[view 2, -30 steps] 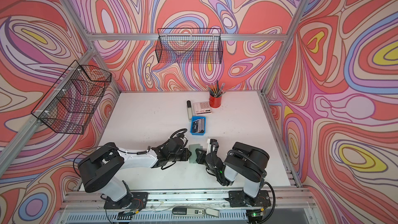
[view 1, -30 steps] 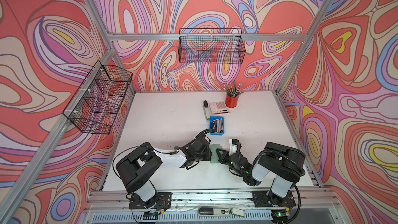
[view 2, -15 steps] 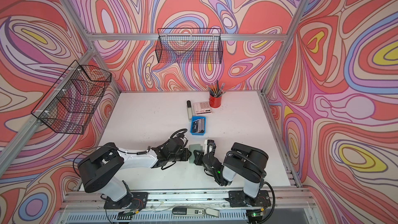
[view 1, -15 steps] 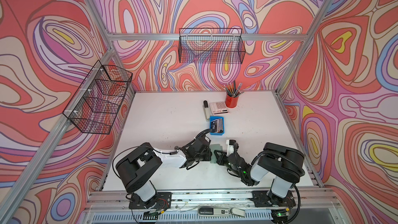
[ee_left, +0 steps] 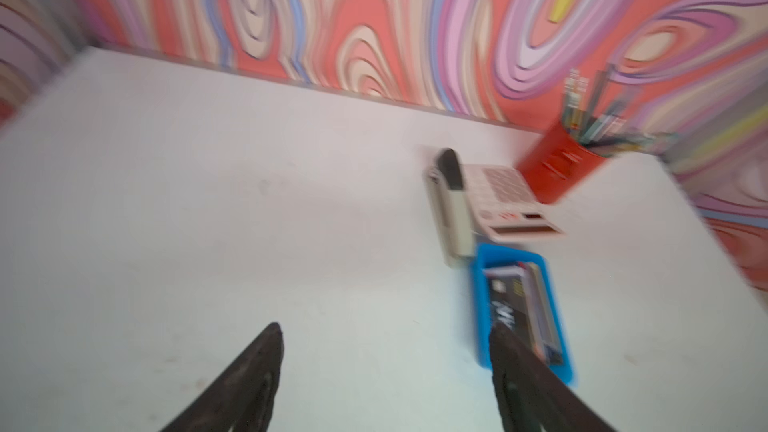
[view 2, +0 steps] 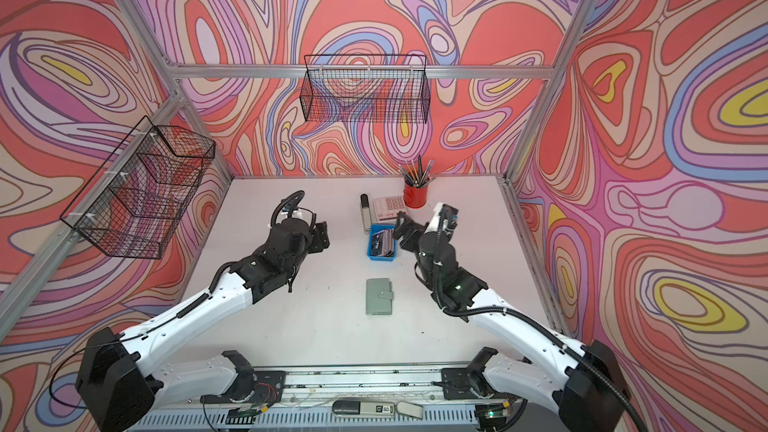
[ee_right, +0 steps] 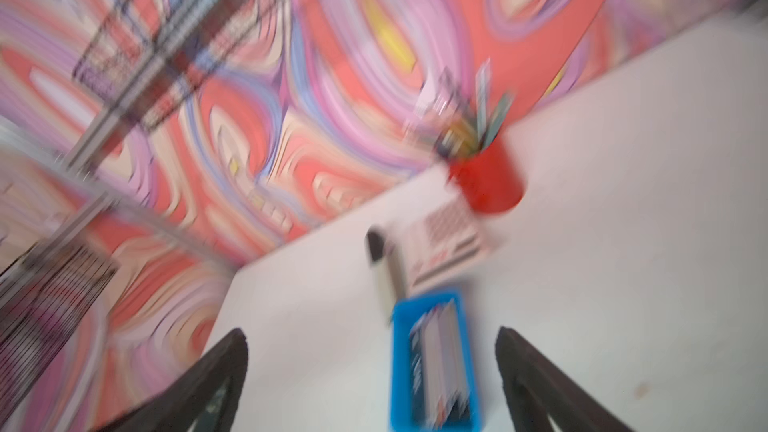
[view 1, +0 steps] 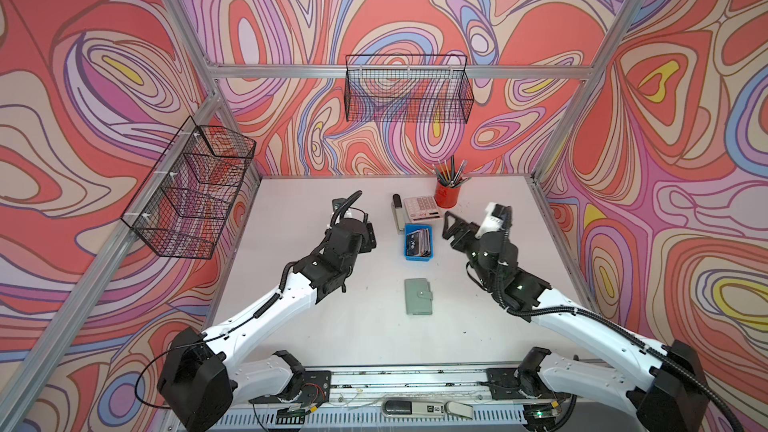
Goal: Put the credit cards into the card holder
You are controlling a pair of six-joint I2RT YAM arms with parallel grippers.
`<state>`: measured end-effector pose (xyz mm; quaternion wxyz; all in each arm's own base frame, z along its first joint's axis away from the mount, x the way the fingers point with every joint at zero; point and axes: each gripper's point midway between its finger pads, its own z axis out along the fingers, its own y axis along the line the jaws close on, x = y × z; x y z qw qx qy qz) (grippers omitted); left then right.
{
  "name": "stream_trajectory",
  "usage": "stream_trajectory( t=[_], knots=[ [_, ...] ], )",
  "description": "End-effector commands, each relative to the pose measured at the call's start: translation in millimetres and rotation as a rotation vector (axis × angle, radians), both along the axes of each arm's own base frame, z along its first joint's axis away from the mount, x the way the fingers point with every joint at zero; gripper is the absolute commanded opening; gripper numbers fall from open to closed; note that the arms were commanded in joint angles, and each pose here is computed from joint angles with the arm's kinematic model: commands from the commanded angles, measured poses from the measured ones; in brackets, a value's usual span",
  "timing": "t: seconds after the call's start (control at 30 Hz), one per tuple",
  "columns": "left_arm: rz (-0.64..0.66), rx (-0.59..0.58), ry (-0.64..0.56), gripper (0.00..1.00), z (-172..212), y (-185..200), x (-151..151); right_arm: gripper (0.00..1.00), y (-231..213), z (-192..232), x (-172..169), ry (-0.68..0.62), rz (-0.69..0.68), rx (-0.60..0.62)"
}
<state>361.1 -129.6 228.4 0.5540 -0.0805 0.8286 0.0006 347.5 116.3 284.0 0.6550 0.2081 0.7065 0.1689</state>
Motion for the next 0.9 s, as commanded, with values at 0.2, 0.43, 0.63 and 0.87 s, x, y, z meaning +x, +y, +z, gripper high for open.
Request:
stream_trajectory(
  t=[0.2,0.43,0.63,0.87],
  knots=[
    [0.186,0.328,0.089,0.83,-75,118,27,0.98,-98,-141,22,0.140,-0.245,-0.649],
    [0.200,0.311,-0.012,0.87,-119,156,33,0.98,-124,-158,38,0.066,-0.139,-0.539],
    [0.137,0.212,-0.054,0.86,-122,155,22,0.98,-132,-170,58,0.135,-0.156,-0.534],
    [0.121,0.213,-0.071,0.89,-122,153,21,0.98,-126,-171,56,0.126,-0.124,-0.546]
  ],
)
